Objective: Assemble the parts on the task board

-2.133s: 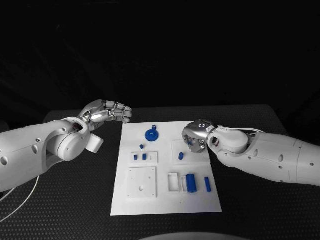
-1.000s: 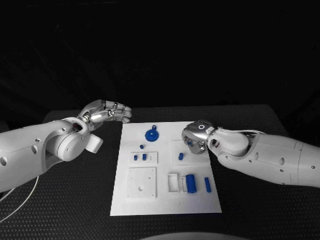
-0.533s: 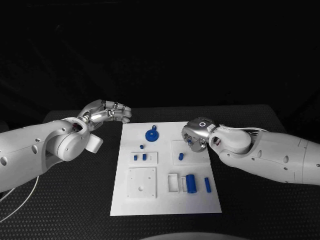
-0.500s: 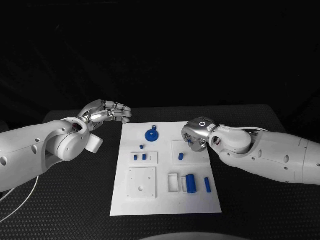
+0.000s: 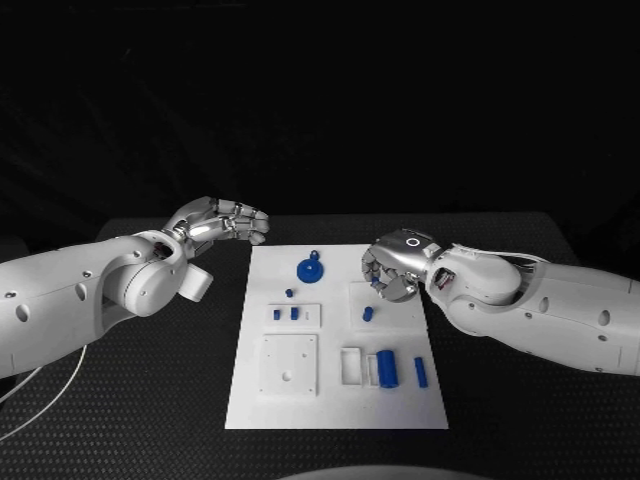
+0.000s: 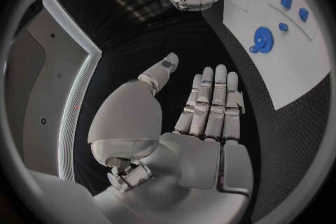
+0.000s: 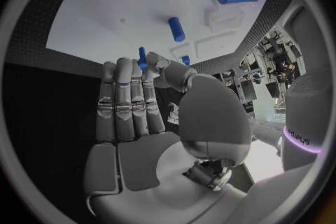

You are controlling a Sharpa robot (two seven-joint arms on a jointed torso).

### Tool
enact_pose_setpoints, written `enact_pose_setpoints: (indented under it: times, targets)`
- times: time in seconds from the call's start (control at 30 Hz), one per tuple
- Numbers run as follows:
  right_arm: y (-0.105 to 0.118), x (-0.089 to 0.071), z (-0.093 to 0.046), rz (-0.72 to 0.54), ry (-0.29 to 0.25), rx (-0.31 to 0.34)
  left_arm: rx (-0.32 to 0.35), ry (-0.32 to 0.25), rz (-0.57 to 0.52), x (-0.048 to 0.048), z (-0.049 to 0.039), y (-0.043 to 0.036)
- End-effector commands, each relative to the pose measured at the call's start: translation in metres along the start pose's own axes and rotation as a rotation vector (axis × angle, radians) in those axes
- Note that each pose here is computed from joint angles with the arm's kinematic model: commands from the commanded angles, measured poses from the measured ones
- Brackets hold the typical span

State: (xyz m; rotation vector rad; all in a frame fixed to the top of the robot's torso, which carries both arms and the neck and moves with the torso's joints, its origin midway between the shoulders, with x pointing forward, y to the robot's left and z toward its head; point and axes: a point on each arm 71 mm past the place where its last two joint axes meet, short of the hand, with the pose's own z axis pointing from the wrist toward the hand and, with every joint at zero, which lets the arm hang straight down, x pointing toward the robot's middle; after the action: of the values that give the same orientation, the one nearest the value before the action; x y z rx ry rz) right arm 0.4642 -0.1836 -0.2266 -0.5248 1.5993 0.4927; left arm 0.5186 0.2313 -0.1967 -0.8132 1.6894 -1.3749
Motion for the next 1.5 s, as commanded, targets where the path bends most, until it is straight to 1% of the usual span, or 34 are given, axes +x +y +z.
enact_pose_setpoints:
  times: [0.03,0.17,0.43,0.57,0.77,0.93,1.07,1.5]
  targets:
    - [0.011,-0.006,0.003,0.052,-0.058,-0.043,0.012,0.008,-0.011,0.0017,0.0023,-0.0013]
    - [0.025,-0.008,0.008,0.061,-0.072,-0.075,0.012,-0.001,-0.014,0.0008,0.0047,-0.001]
    - [0.054,-0.01,0.023,0.074,-0.073,-0.142,0.017,-0.015,-0.009,-0.0004,0.0094,-0.0011]
    - [0.069,-0.007,0.031,0.072,-0.063,-0.175,0.019,-0.019,-0.01,0.0008,0.0134,-0.0014]
    - [0.089,0.001,0.039,0.061,-0.043,-0.217,0.021,-0.016,-0.012,0.0045,0.0188,-0.0022]
    - [0.107,0.02,0.041,0.066,-0.008,-0.25,0.023,-0.009,-0.014,0.0081,0.0212,-0.0031]
    - [0.113,0.029,0.04,0.071,0.013,-0.26,0.023,-0.004,-0.016,0.0099,0.0221,-0.0035]
    - [0.123,0.043,0.037,0.081,0.05,-0.279,0.022,-0.002,-0.017,0.0103,0.0221,-0.0035]
